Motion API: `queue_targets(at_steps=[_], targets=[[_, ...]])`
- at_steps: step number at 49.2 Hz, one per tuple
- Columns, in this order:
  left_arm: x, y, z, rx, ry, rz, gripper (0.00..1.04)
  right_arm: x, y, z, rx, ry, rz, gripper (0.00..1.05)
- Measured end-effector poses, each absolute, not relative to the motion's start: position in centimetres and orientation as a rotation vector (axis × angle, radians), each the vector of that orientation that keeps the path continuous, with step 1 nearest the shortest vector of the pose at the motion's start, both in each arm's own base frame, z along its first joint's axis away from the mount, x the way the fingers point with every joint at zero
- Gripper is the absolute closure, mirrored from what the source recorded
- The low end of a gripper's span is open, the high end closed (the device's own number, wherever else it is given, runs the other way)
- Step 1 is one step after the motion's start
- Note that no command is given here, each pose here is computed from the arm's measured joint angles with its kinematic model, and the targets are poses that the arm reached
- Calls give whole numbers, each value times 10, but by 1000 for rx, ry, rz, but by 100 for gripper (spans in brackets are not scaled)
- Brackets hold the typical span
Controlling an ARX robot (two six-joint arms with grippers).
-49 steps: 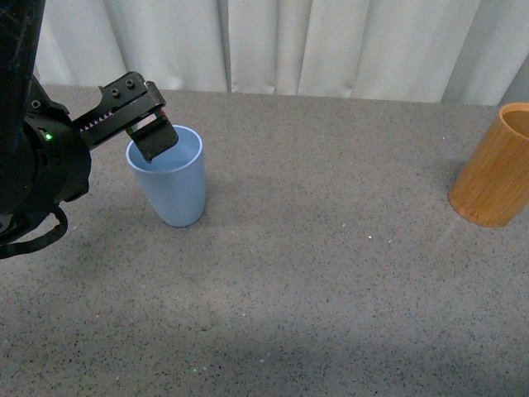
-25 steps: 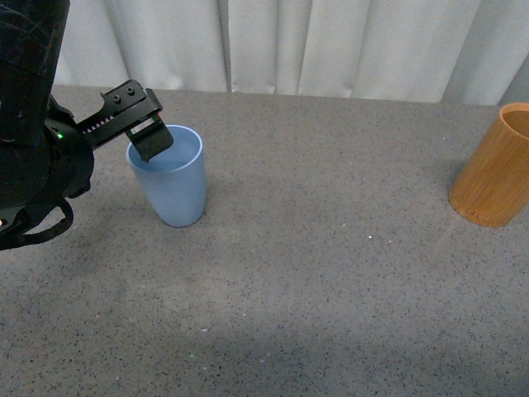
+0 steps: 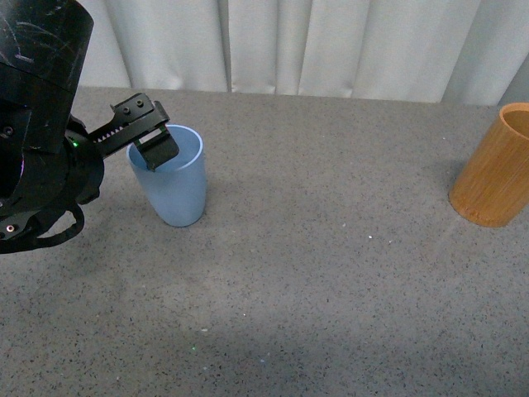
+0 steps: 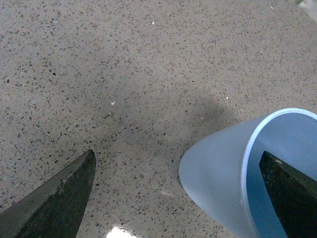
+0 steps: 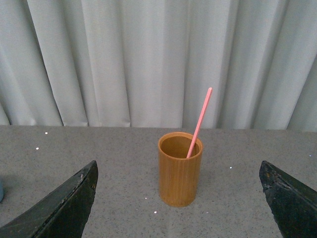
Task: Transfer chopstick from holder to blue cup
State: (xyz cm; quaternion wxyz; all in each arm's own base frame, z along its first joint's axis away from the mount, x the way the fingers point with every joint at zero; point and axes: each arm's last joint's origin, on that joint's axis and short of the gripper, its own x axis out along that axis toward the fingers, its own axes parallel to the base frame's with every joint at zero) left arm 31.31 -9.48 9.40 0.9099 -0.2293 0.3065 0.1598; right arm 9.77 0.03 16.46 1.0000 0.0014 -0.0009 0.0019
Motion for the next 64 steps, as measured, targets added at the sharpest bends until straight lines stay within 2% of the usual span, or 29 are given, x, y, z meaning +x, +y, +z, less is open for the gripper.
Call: queue_targets(at_steps=[13,17,30,45,64], targets=[[313,-96,91,-470,647,337,7,98,0,165,3,-1,4,10],[313,-97,91,-469,650,337,23,98,0,165,3,-1,4,10],[314,-100,92,-479,646,315,57,98,0,165,3,-1,4,10],[314,-103,96,-498,638,292,101,98,0,165,3,-2,4,10],[297,-117,128,-535,566,193,101,98,0,165,3,-2,4,10]])
